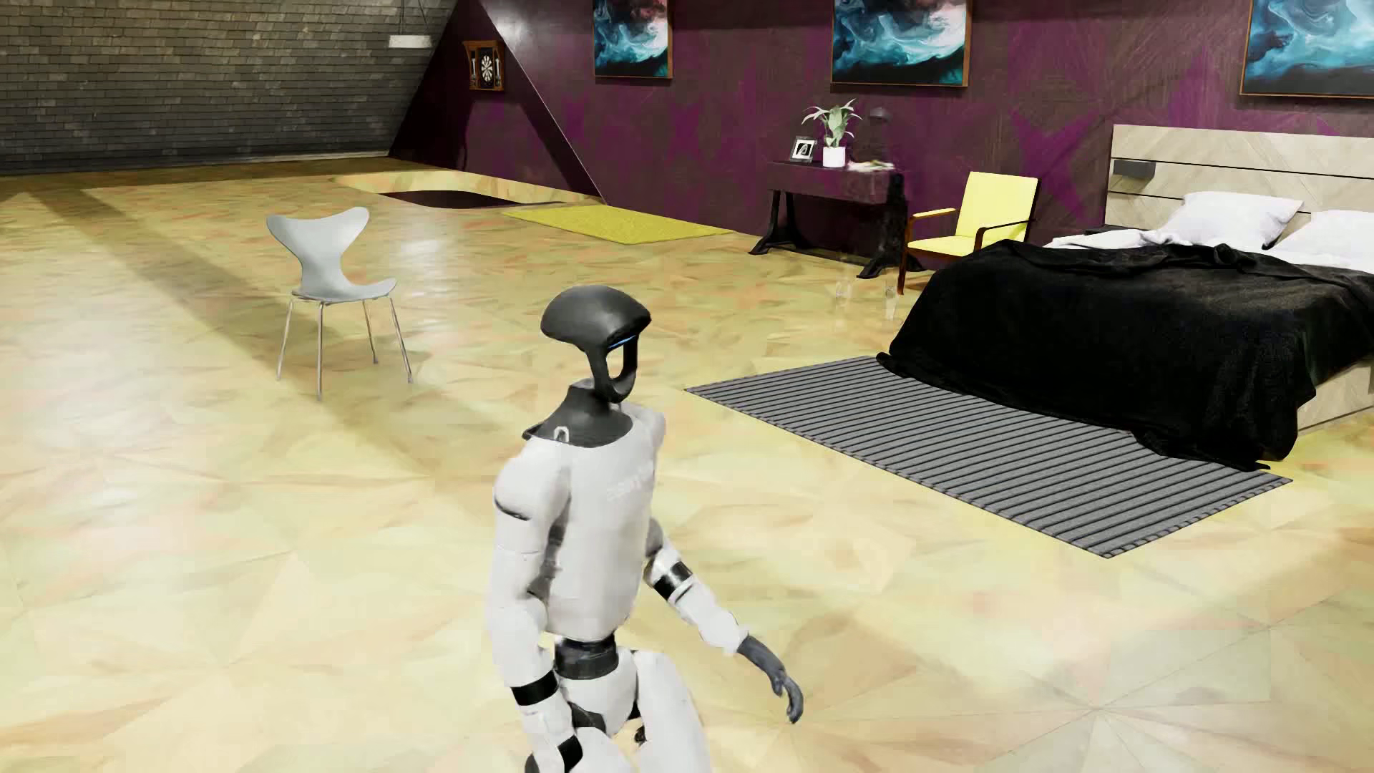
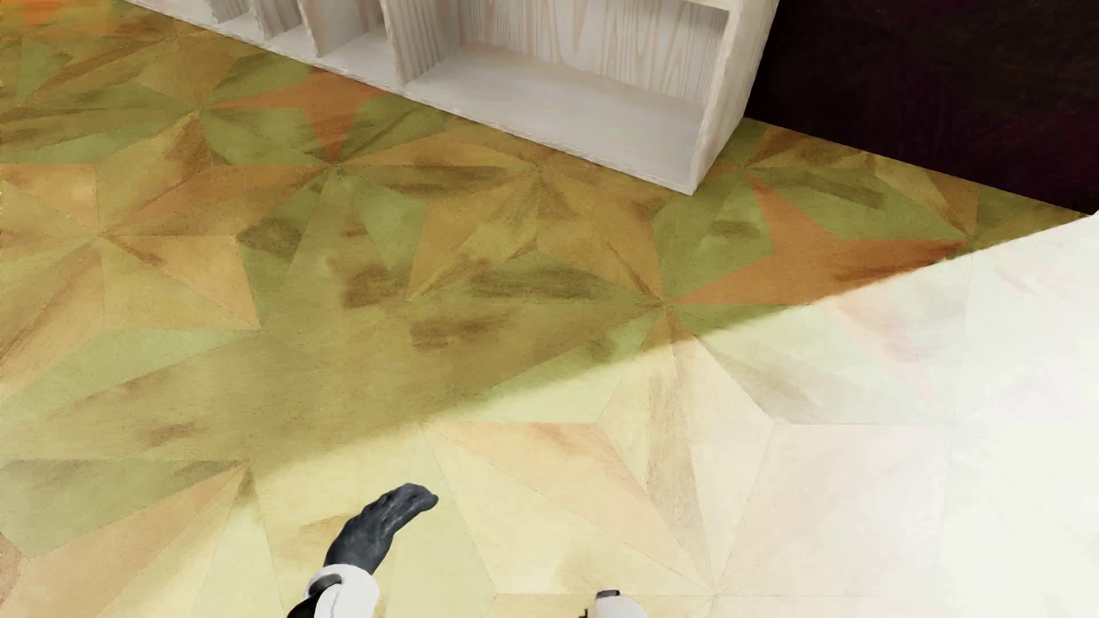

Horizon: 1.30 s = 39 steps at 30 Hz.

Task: Head to the yellow chair

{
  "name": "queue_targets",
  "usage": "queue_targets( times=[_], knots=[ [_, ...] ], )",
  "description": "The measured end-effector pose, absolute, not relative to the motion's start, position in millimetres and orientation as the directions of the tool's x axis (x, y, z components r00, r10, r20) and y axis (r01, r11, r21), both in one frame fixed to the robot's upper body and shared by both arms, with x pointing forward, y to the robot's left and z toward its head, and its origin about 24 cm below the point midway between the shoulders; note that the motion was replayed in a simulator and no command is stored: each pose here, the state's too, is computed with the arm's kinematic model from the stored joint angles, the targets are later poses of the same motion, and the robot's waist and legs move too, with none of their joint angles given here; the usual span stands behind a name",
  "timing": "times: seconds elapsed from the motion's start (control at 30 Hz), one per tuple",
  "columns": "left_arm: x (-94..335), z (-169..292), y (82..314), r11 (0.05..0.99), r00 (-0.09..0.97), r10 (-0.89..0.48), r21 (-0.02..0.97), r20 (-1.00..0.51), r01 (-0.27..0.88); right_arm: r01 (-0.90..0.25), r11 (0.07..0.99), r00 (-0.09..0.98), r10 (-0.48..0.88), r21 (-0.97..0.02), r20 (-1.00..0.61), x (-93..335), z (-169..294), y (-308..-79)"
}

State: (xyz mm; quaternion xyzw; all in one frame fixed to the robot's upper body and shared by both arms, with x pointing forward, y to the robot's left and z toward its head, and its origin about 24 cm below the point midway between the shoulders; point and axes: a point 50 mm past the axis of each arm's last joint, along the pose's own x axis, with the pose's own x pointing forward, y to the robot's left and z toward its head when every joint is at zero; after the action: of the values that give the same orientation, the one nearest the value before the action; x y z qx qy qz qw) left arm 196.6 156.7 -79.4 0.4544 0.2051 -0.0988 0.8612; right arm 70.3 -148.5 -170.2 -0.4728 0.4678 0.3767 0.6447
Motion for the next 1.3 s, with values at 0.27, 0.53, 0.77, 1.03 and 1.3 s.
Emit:
queue_targets(
  times=[0.27,0.53,0.77,1.03,1.3],
  knots=[
    [128.0,-137.5,198.9,0.483,0.580,0.175,0.583,-0.795,0.653,-0.328,0.525,0.880,-0.134,-0.785,-0.457,252.3,-70.3,-186.3],
    [115.6,-137.6,215.0,0.498,0.584,0.252,0.621,-0.771,0.605,-0.232,0.546,0.972,0.105,-0.805,-0.209,262.5,-26.7,-133.1],
    [166.6,-96.6,192.5,0.638,0.822,0.224,0.716,-0.524,0.282,-0.774,0.488,0.414,-0.090,-0.403,-0.906,129.9,-157.6,-157.9],
    [173.0,-73.9,158.3,0.551,0.885,-0.017,0.735,-0.464,0.396,-0.896,-0.209,0.407,-0.037,-0.391,-0.913,153.1,-153.4,-153.4],
    [131.4,-111.7,233.4,0.489,0.653,0.389,0.747,-0.649,0.450,0.000,0.367,0.980,-0.186,-0.930,-0.073,256.4,-25.5,-191.6]
  ],
)
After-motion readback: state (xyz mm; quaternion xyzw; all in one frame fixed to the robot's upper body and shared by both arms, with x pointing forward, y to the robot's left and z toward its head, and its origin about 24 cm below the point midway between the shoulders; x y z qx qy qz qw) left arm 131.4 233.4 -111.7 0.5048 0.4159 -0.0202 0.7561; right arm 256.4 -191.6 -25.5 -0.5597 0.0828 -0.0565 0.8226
